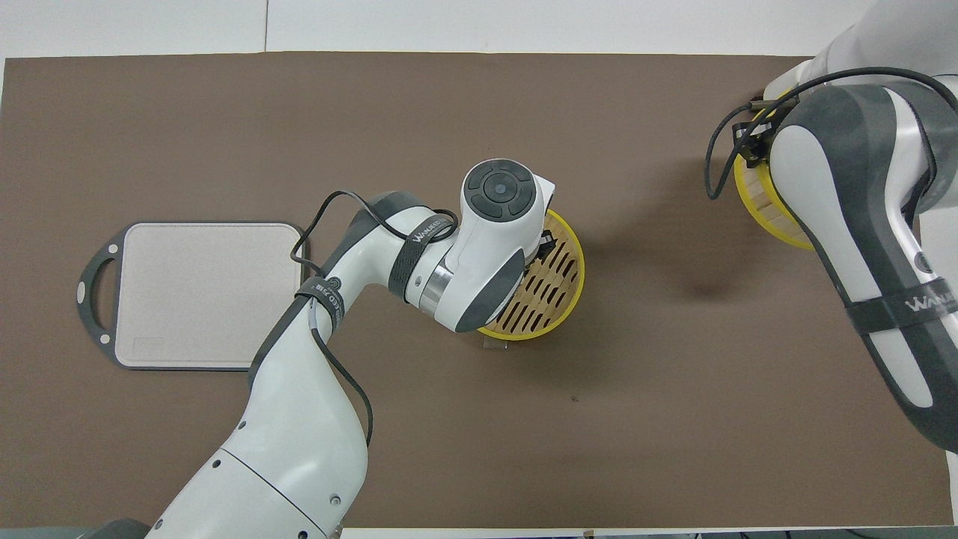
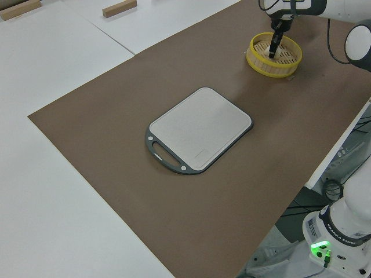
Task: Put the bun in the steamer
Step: 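Lower the bun into the steamer and open the left gripper, then bring the lid over the steamer with the right gripper while the left gripper withdraws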
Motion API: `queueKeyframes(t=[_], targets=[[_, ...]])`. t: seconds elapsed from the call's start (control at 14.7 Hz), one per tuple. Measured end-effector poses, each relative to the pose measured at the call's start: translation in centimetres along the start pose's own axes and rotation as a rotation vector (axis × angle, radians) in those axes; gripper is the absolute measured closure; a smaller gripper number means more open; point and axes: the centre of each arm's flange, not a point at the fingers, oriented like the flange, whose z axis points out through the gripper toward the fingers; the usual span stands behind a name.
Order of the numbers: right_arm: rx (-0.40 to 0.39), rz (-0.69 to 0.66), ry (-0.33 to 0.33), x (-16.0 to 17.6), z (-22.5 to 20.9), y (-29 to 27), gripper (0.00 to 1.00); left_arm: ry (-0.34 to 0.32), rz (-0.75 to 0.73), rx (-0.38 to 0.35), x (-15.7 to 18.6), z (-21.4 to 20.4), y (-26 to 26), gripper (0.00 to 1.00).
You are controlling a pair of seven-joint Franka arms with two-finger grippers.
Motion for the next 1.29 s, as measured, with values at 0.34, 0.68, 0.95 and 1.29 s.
queueKeyframes(t=[0.34, 0.68, 0.95, 1.29], targets=[[0.017, 0.003, 0.008, -0.1, 0.0, -0.6, 0.89, 0.019, -0.039, 0.002, 1.3, -2.3, -1.2, 0.0], [0.068, 0.124, 0.041, -0.7, 0.2, -8.2, 0.89, 0.038, -0.169, 0.003, 6.3, -11.8, -8.4, 0.0], [0.087, 0.204, 0.037, -5.0, 0.8, -24.2, 0.89, 0.04, -0.24, -0.011, 11.9, -17.9, -18.2, 0.0], [0.11, 0.24, 0.036, -6.9, 5.3, -36.1, 0.89, -0.014, -0.105, 0.014, 15.3, -21.8, -28.5, 0.0]])
